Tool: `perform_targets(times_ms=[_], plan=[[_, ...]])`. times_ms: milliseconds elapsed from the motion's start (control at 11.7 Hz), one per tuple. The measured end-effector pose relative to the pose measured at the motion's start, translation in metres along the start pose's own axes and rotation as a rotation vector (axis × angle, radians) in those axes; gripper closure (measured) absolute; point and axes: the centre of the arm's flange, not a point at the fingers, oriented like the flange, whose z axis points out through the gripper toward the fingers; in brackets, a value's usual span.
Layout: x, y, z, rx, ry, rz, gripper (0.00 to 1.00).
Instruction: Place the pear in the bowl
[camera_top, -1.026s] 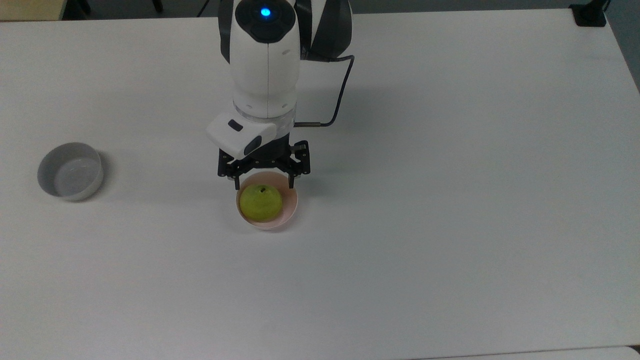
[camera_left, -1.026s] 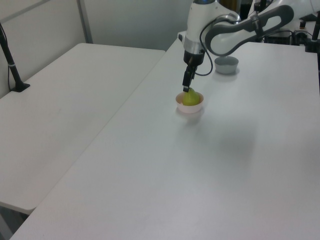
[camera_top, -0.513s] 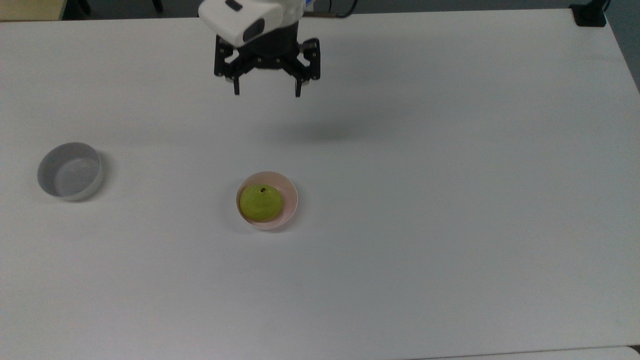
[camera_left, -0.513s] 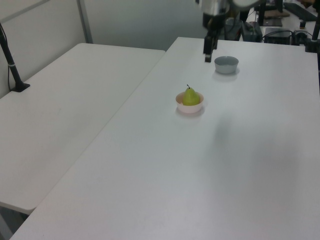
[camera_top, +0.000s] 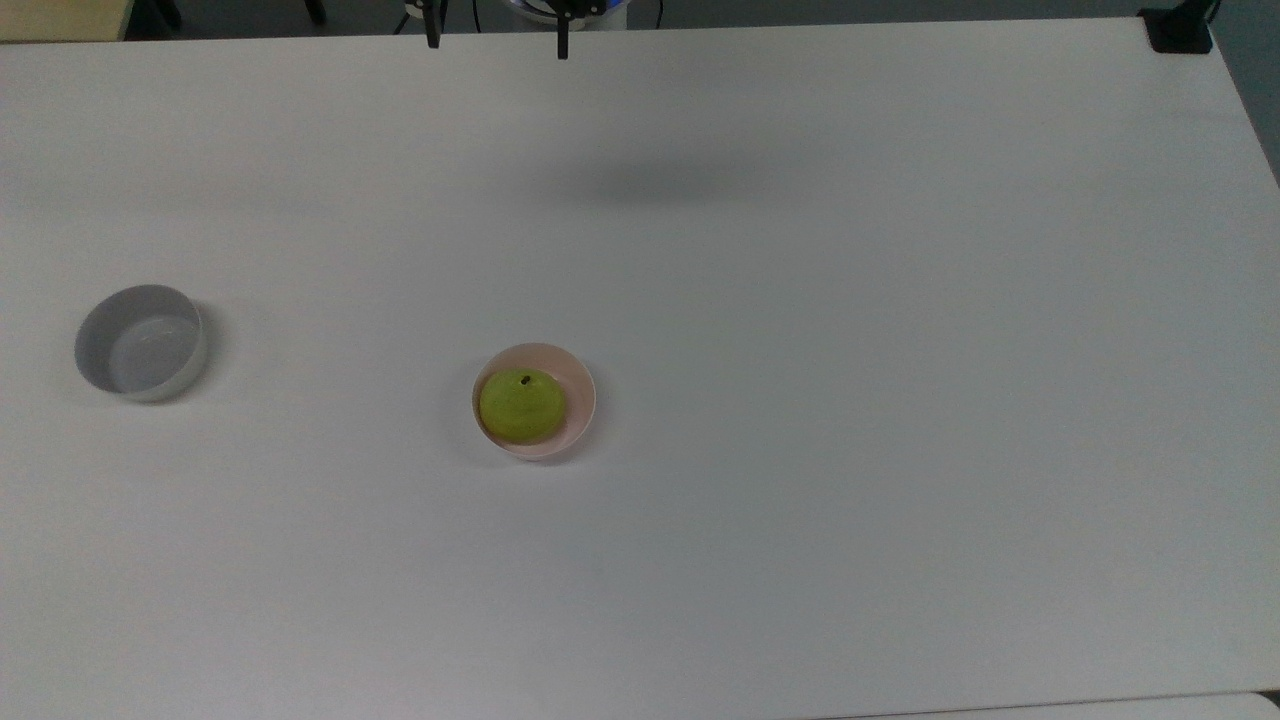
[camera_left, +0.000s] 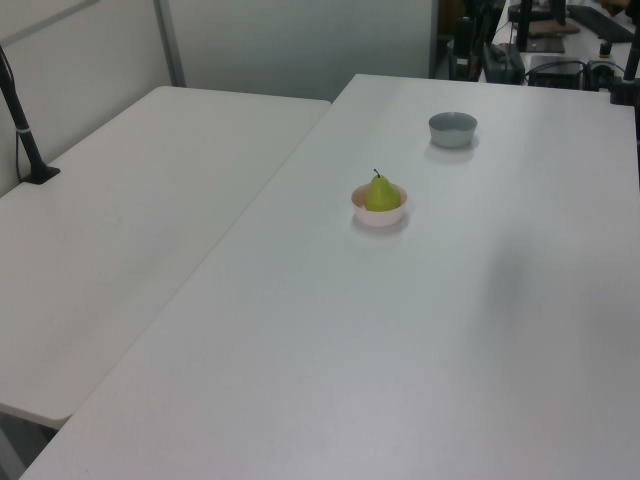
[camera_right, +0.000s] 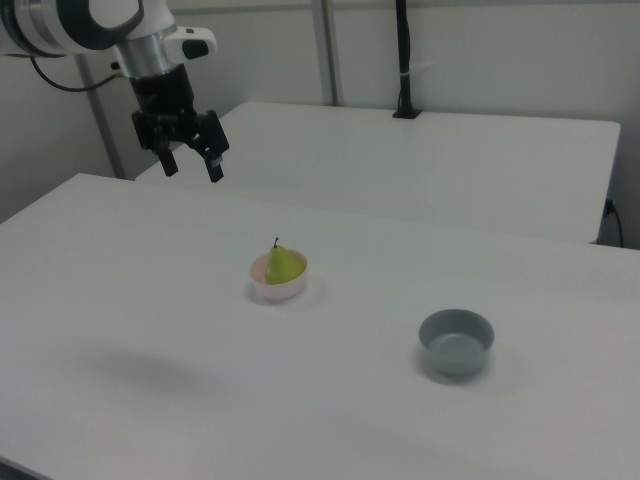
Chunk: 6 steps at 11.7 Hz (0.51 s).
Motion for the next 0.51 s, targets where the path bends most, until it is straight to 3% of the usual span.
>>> perform_targets(times_ms=[513], plan=[[-0.0009,0.0048,0.0096,-0.001,-0.02,0.008,0.0]])
